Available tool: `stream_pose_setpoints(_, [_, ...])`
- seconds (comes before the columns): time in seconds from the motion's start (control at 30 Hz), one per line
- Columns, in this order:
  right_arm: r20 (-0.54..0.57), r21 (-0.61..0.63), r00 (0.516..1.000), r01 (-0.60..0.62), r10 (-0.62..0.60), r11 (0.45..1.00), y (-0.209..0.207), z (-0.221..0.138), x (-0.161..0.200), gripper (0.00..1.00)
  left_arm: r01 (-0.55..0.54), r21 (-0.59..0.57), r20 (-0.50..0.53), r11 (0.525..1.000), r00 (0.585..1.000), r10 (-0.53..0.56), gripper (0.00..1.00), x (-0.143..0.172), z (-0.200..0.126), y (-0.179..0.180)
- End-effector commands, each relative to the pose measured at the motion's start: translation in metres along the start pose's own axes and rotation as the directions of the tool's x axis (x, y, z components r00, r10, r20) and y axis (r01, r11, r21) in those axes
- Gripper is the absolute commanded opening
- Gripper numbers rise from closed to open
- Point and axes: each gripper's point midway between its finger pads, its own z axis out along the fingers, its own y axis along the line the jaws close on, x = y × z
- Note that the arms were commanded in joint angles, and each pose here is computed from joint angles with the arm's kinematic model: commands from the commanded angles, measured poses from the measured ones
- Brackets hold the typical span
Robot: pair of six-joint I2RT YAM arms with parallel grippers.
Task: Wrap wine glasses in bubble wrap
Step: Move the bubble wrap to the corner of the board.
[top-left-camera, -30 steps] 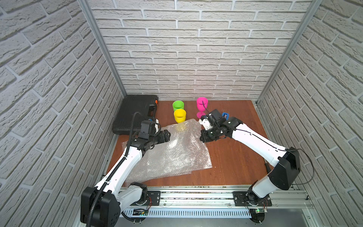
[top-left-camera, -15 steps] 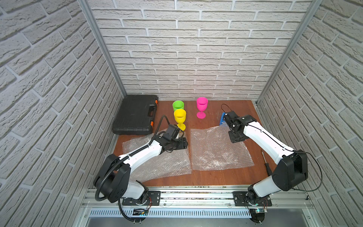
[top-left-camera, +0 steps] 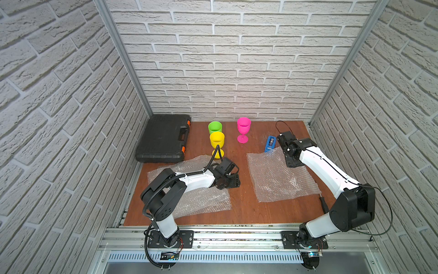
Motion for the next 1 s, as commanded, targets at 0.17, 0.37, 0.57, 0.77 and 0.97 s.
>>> stream_pose_setpoints(0.17, [-0.003,-0.124,1.000,-0.006,0.006,0.992,0.020,-0.005,0.000,0.03,0.090,-0.138,-0.033,0.986,0.995,-0.095,0.72,0.023,-0.022,0.065])
stream_pose_setpoints(0.37, [-0.041,-0.258,0.999,0.001,-0.012,0.966,0.041,-0.010,0.009,0.03,0.101,-0.227,-0.056,0.969,0.992,-0.116,0.72,0.034,-0.045,0.108])
stream_pose_setpoints(0.57, [-0.109,-0.525,0.993,-0.021,-0.042,0.851,0.087,-0.029,0.027,0.03,0.123,-0.302,-0.028,0.945,0.990,-0.138,0.73,0.027,-0.065,0.140])
stream_pose_setpoints(0.77, [-0.161,-0.703,0.985,-0.069,-0.064,0.708,0.122,-0.047,0.041,0.03,0.084,-0.363,0.000,0.928,0.996,-0.091,0.75,0.005,-0.083,0.147])
stream_pose_setpoints(0.97, [-0.225,-0.805,0.970,-0.132,-0.092,0.579,0.153,-0.055,0.057,0.02,0.092,-0.337,0.009,0.937,0.995,-0.095,0.75,-0.005,-0.090,0.142])
